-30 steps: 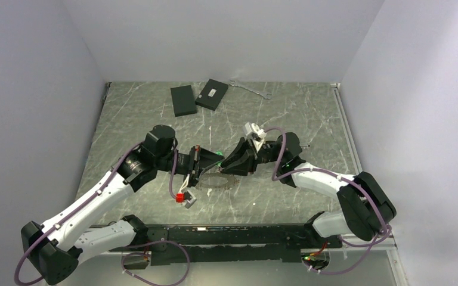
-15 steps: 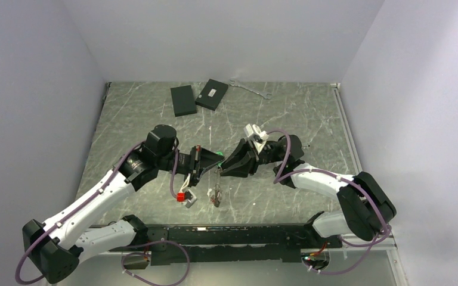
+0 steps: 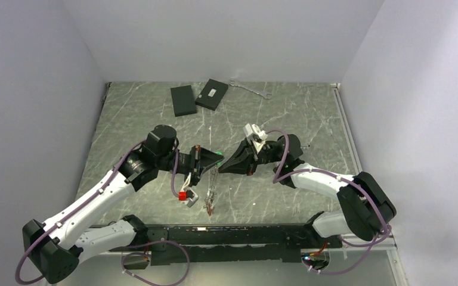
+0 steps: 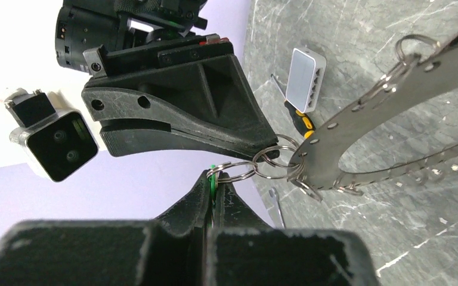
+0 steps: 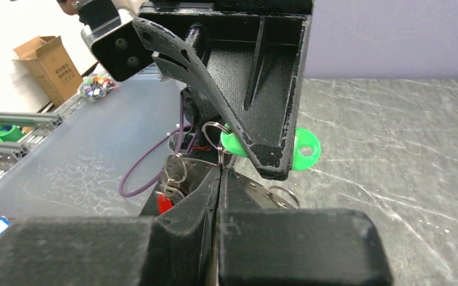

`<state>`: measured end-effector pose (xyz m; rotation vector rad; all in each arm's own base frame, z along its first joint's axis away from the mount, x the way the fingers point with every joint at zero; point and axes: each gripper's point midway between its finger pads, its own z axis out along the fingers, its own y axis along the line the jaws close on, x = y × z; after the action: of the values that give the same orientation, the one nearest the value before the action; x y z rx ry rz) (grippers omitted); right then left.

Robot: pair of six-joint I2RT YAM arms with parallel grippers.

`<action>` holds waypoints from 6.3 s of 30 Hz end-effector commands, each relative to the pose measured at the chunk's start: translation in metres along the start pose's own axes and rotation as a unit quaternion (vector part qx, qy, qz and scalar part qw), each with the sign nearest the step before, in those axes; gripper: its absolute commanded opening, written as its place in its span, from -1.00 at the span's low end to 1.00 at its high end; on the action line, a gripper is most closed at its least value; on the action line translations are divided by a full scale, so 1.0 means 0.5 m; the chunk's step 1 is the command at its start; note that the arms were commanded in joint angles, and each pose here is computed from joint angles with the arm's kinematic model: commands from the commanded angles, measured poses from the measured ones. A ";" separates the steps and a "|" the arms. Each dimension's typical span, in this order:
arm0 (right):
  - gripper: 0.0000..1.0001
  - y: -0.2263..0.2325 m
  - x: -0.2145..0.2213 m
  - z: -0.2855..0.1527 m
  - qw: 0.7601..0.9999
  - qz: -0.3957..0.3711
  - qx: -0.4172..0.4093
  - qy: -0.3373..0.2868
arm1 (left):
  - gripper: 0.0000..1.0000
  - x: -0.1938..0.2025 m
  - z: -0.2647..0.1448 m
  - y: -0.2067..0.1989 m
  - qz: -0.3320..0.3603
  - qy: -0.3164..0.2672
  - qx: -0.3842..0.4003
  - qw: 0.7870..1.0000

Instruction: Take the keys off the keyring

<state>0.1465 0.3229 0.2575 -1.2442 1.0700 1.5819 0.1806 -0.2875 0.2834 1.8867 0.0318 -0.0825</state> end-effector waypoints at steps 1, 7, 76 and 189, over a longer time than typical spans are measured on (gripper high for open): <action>-1.00 -0.018 -0.027 -0.004 1.000 -0.016 0.018 -0.009 | -1.00 0.008 -0.023 0.039 0.003 0.031 -0.034 0.999; -1.00 -0.024 -0.053 -0.021 0.999 -0.007 0.039 -0.035 | -1.00 0.023 -0.040 0.020 -0.070 0.069 -0.034 0.995; -0.31 -0.079 0.141 -0.034 0.990 -0.012 0.045 0.136 | -1.00 0.041 0.046 -0.196 -0.290 0.049 0.048 0.955; -0.95 -0.089 0.142 -0.083 0.991 0.103 0.081 0.022 | -1.00 0.046 0.049 -0.222 -0.321 0.168 0.067 0.930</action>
<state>0.1859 0.3060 0.1601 -1.0085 1.5161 1.7077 0.1865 -0.2725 0.1470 1.9827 0.9388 -0.2715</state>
